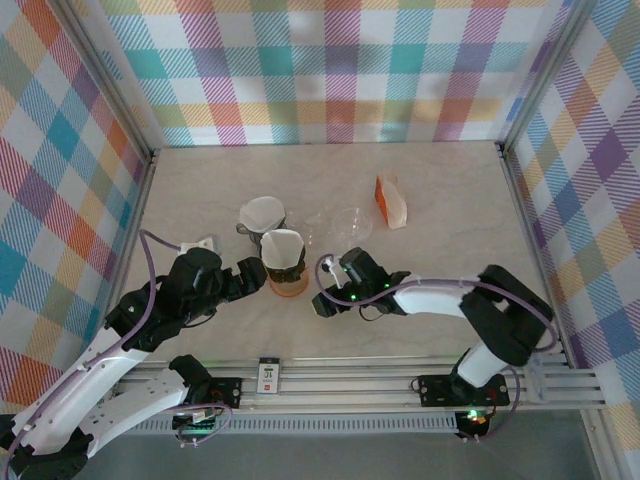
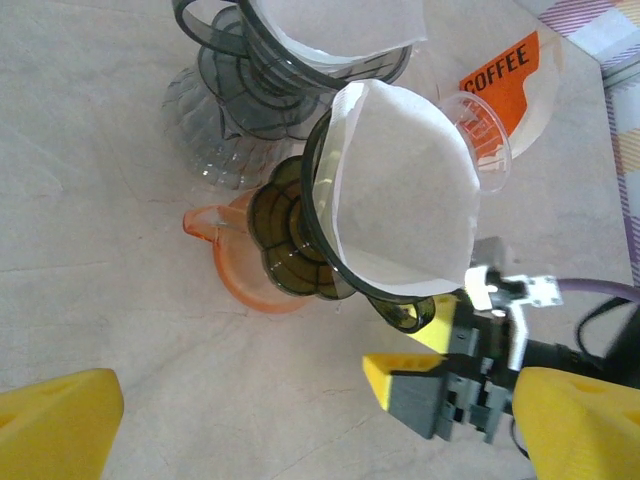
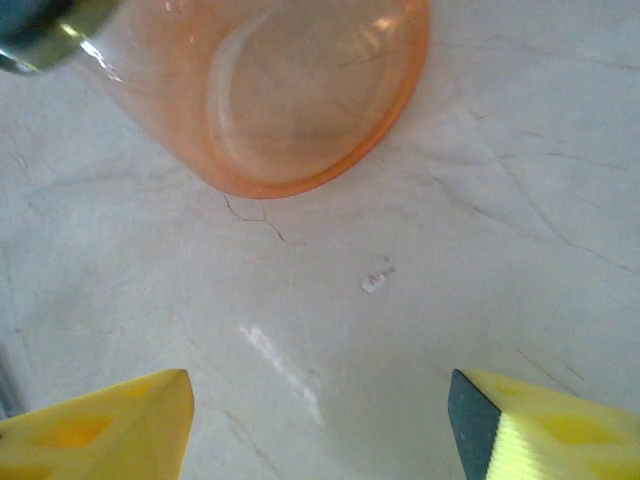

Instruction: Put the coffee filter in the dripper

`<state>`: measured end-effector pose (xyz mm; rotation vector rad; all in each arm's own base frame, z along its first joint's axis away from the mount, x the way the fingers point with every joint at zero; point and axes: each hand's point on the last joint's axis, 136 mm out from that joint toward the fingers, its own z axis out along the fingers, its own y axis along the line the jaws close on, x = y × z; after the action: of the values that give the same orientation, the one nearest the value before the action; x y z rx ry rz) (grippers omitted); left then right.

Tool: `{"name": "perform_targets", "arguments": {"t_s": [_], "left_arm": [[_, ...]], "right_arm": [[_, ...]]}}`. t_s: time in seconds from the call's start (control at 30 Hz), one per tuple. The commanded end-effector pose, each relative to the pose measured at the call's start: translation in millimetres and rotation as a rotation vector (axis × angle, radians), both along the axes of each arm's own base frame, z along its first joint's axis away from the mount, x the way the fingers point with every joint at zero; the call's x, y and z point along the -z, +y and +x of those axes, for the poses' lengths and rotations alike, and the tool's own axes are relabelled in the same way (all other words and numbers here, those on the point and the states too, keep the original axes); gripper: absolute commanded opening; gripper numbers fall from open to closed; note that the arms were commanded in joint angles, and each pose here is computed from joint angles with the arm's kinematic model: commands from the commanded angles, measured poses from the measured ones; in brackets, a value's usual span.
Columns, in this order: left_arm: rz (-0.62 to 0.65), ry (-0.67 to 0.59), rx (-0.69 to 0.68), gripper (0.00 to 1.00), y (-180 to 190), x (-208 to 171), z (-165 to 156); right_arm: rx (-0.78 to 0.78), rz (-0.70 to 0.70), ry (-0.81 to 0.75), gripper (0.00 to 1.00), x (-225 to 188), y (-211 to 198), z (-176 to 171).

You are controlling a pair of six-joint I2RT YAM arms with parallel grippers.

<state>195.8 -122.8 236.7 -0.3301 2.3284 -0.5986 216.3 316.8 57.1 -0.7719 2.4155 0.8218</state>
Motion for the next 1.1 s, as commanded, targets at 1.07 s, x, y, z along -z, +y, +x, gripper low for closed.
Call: {"name": "perform_targets", "arguments": {"t_s": [1.07], "left_arm": [[0.033, -0.049, 0.069, 1.0, -15, 5, 15]], "right_arm": [[0.722, -0.203, 0.112, 0.76, -47, -116, 205]]}}
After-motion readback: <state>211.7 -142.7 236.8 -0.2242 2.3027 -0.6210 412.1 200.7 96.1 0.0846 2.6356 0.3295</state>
